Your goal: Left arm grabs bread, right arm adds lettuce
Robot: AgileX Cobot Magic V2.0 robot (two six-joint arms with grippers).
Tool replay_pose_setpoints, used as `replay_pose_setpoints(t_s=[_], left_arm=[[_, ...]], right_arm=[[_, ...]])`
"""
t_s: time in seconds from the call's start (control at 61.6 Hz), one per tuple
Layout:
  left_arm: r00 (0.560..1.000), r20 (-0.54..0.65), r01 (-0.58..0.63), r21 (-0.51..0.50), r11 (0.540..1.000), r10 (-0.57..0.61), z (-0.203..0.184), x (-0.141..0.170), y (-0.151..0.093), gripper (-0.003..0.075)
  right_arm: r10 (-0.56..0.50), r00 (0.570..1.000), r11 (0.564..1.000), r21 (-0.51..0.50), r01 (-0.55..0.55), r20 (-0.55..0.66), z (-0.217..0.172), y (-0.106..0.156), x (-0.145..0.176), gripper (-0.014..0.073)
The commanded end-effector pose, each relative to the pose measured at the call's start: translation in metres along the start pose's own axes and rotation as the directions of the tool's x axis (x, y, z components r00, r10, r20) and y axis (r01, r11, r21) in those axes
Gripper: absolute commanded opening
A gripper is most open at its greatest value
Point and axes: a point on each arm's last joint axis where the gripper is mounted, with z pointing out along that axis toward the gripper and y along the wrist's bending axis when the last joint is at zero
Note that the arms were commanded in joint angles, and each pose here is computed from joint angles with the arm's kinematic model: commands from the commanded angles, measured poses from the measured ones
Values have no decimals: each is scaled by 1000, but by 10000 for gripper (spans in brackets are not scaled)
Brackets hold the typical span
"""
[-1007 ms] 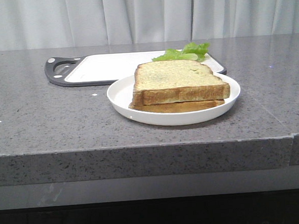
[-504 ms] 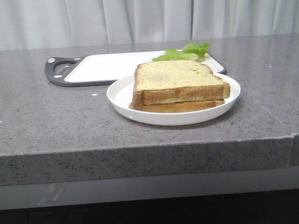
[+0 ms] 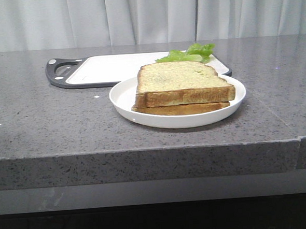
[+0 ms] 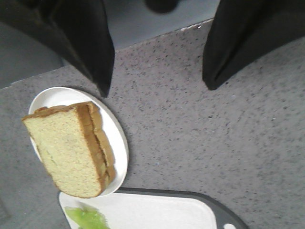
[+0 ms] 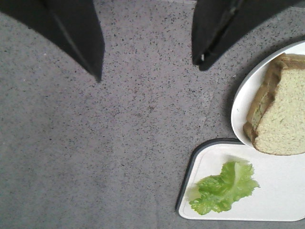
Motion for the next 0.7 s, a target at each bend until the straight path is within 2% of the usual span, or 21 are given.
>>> replay_pose_setpoints(t_s=[0.0,0.114,0.292,0.682], left_arm=[[998,65,3,84,996,-8,4,-19,-9,402],[999,36,-27,121,992,23,18,-27,-18,402],[994,22,-106,176,979,104,46,-35,-45,402],[976,-195,-52,210,976,94,128,-44,-87,402]], right_arm=[[-6,995,1000,5,5,96,-5,0,-16,437],[-6,995,1000,5,5,96,-5,0,-16,437],[-6,995,1000,5,5,96,-5,0,-16,437],[-6,996,1000,5,5,84,-5,0,-15,437]])
